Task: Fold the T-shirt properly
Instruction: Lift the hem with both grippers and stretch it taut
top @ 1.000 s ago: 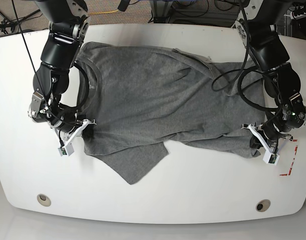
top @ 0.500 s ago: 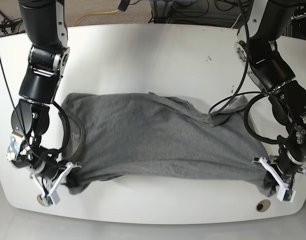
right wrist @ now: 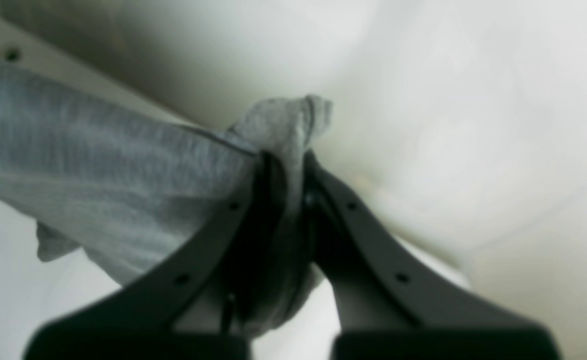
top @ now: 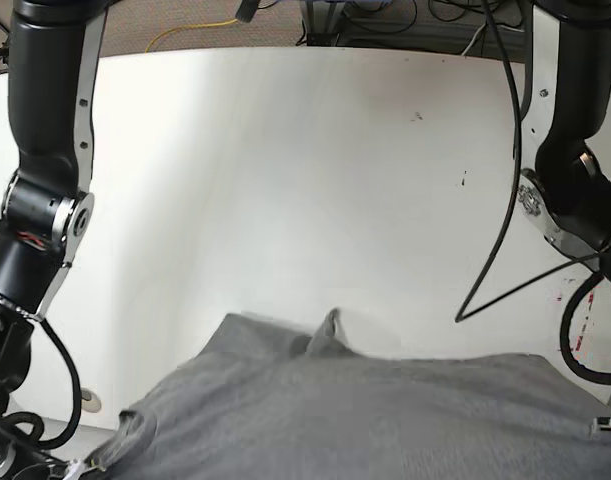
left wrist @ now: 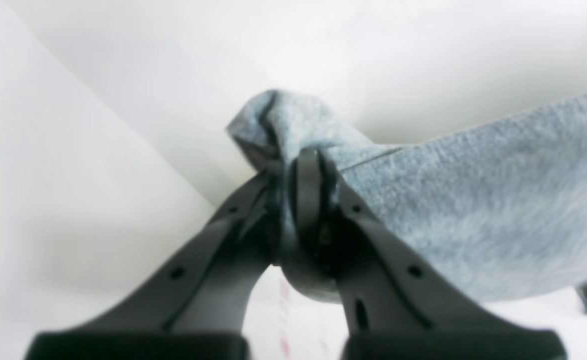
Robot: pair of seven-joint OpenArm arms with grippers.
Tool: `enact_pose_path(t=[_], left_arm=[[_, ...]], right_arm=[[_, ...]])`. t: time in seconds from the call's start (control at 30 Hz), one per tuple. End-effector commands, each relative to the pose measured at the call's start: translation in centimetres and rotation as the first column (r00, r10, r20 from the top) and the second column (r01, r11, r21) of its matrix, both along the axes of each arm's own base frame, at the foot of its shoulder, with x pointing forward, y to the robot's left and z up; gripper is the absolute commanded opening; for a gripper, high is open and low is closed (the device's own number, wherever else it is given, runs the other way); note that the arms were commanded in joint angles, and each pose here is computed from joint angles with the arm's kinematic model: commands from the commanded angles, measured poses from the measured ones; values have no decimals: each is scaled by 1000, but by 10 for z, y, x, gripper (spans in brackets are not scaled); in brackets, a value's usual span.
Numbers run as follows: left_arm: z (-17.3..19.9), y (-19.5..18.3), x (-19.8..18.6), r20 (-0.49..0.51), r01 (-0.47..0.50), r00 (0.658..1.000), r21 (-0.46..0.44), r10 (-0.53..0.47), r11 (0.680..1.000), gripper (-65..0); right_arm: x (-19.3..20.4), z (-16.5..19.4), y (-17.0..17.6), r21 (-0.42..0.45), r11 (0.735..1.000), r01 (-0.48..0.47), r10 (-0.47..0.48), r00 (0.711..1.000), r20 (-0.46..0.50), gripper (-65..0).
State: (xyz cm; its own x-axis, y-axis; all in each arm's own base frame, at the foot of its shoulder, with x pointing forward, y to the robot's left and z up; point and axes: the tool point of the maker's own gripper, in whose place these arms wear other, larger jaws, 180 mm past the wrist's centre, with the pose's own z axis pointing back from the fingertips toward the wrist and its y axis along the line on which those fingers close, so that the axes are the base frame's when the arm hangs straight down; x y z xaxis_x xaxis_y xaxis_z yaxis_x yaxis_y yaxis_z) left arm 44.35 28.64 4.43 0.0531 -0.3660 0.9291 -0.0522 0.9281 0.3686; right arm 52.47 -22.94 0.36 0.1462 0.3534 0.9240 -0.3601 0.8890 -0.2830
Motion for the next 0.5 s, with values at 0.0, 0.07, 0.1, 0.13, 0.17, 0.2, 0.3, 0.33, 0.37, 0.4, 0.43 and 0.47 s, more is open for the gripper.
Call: enact_pose_path(t=[0.0, 0.07, 0.1, 0.13, 0.17, 0.2, 0.3, 0.33, 0.37, 0.4, 0.43, 0.47], left_arm=[[32, 12, -12, 64, -42, 997, 26, 40, 999, -650], [30, 17, -14, 45, -59, 997, 32, 58, 998, -650], [29, 17, -14, 41, -59, 998, 34, 57, 998, -650], [25, 16, -13, 31, -55, 998, 46, 54, 997, -650], [17, 15, -12, 10, -51, 999, 61, 50, 997, -650], [4, 14, -10, -21, -46, 999, 69, 48, 997, -650], [-28, 11, -16, -76, -49, 995, 96, 56, 994, -650], [-42, 7, -16, -104, -40, 993, 98, 51, 994, -650], [-58, 3, -17, -132, -30, 990, 97, 43, 995, -650], [-71, 1, -19, -158, -26, 987, 102, 42, 994, -650], [-81, 0, -22, -178, -24, 983, 107, 43, 994, -650], [-97, -1, -27, -210, -21, 977, 116, 46, 993, -650]], right_arm=[[-11, 37, -24, -34, 997, 69, -66, 996, 61, -650], [-17, 41, -29, -56, 995, 86, -82, 994, 75, -650], [-19, 34, -31, -67, 994, 91, -87, 994, 68, -650], [-20, 24, -30, -73, 993, 90, -86, 995, 54, -650], [-20, 15, -29, -79, 993, 89, -86, 996, 39, -650], [-23, 7, -30, -77, 993, 88, -85, 996, 34, -650], [-39, -34, -33, -38, 996, 82, -82, 997, -1, -650], [-44, -50, -35, -29, 996, 82, -83, 996, -26, -650], [-50, -68, -36, -21, 997, 79, -80, 995, -54, -650], [-55, -83, -37, -16, 997, 81, -82, 994, -79, -650], [-59, -95, -37, -13, 997, 82, -83, 992, -98, -650], [-67, -113, -39, -10, 996, 87, -87, 988, -128, -650]])
